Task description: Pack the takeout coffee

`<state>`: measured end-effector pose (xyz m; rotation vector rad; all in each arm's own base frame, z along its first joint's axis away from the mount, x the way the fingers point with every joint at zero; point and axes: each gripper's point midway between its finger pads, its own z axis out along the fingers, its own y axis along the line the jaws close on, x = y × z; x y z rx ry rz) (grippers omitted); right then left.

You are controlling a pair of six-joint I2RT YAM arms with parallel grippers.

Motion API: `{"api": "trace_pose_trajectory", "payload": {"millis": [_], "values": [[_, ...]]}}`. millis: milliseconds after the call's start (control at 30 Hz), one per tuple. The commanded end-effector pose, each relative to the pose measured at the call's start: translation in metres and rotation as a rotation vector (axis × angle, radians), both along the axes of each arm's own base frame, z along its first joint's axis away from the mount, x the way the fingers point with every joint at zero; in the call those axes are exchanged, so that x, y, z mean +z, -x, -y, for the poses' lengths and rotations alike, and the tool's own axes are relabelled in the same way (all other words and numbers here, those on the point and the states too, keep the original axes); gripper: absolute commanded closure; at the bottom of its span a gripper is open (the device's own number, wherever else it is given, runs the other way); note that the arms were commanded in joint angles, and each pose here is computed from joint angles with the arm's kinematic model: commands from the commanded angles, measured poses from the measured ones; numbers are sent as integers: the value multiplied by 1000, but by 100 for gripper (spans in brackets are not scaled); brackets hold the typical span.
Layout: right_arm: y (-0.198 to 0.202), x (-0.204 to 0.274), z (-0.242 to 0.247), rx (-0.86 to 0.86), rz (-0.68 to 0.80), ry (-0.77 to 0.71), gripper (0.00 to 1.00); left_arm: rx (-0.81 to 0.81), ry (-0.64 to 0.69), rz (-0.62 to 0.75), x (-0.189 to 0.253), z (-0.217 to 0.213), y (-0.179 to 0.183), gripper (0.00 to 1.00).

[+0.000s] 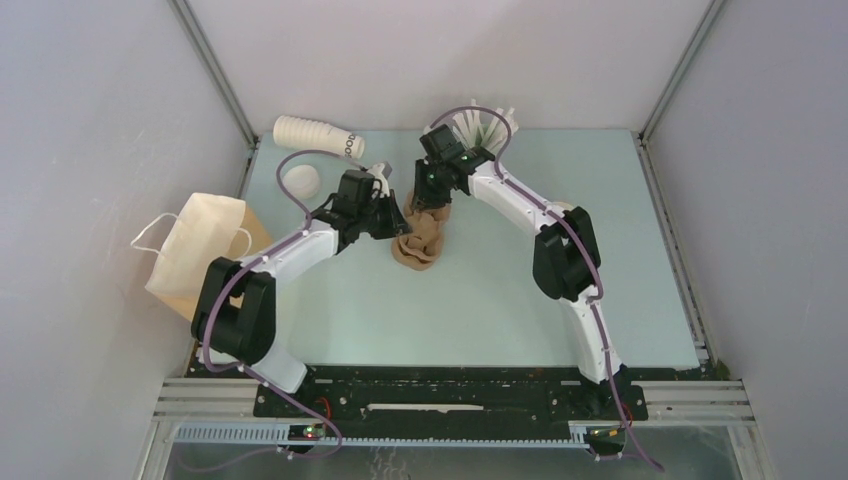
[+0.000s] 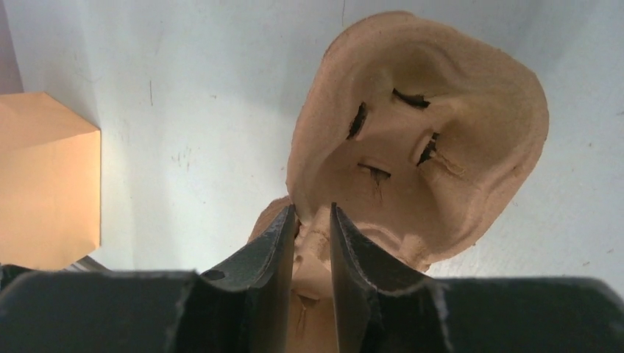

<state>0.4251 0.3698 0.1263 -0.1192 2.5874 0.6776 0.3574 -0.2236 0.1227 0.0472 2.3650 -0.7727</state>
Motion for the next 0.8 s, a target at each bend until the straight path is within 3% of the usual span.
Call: {"api": "trace_pose_trajectory", "payload": {"millis": [0, 167, 267, 333, 367, 467, 767], "values": [[-15, 5, -8, 35, 97, 48, 66, -56, 73, 141, 54, 25, -17, 100], [-9, 2, -10, 82, 124, 82, 63, -46, 61, 125, 50, 24, -18, 100], [-9, -2, -8, 86, 120, 90, 78, -43, 52, 118, 47, 23, -17, 100], [-9, 6, -10, 92, 133, 76, 81, -39, 43, 111, 45, 21, -15, 100], [-8, 11, -13, 105, 140, 55, 79, -38, 41, 109, 44, 20, -15, 100], [-3, 23, -15, 122, 126, -6, 59, -35, 34, 97, 39, 19, -14, 100], [-3, 30, -3, 74, 46, -202, 59, -36, 46, 77, 33, 20, -11, 100]]}}
